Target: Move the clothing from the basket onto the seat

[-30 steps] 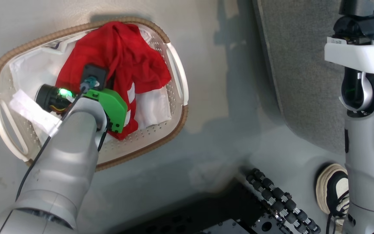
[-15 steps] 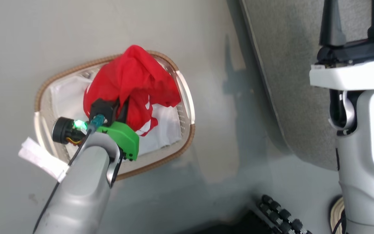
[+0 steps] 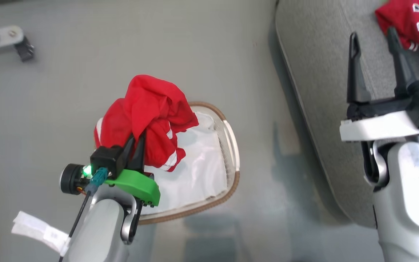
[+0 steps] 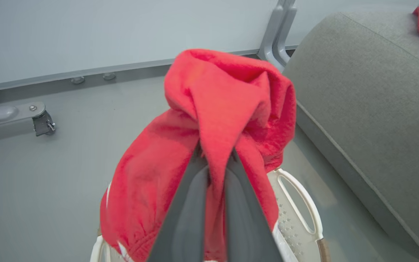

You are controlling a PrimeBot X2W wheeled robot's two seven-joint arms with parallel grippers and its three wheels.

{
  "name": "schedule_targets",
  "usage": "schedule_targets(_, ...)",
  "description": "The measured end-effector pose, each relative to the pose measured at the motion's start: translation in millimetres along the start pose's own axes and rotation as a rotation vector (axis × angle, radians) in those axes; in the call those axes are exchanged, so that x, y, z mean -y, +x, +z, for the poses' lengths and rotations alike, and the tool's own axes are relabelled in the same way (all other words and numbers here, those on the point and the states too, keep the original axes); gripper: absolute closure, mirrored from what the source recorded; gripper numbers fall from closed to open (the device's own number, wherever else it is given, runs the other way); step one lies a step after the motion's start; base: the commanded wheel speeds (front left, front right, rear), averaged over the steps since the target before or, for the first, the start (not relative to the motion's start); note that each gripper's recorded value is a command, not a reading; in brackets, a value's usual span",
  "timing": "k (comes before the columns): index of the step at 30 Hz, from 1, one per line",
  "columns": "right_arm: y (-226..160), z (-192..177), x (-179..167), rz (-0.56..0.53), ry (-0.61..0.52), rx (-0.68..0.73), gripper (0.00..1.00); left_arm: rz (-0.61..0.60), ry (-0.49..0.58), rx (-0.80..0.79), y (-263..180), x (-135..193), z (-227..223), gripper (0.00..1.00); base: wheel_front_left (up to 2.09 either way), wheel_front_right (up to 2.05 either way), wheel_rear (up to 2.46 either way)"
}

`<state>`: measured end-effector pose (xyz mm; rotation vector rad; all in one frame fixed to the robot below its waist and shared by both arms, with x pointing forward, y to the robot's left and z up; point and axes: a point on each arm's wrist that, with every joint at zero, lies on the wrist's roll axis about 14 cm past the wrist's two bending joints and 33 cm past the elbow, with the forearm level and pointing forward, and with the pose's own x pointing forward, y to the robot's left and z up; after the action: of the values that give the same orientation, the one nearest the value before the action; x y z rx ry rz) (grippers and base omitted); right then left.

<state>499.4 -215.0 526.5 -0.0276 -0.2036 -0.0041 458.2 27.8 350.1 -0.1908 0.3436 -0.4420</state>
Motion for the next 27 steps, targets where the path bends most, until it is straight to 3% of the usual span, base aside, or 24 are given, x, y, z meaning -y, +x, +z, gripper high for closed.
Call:
schedule_targets(15,-48.5,28.8,-43.3,0.1,0.062,-0.001,0.0,0.043,0.12,0.412,-71.2,7.7,147.5,1.0,0.0,0.0,0.0)
schedule_targets(27,-72.4,42.2,-63.3,0.153,0.09,0.009,0.0,0.002,0.17,0.678,-119.1,34.5,231.8,1.0,0.0,0.0,0.0)
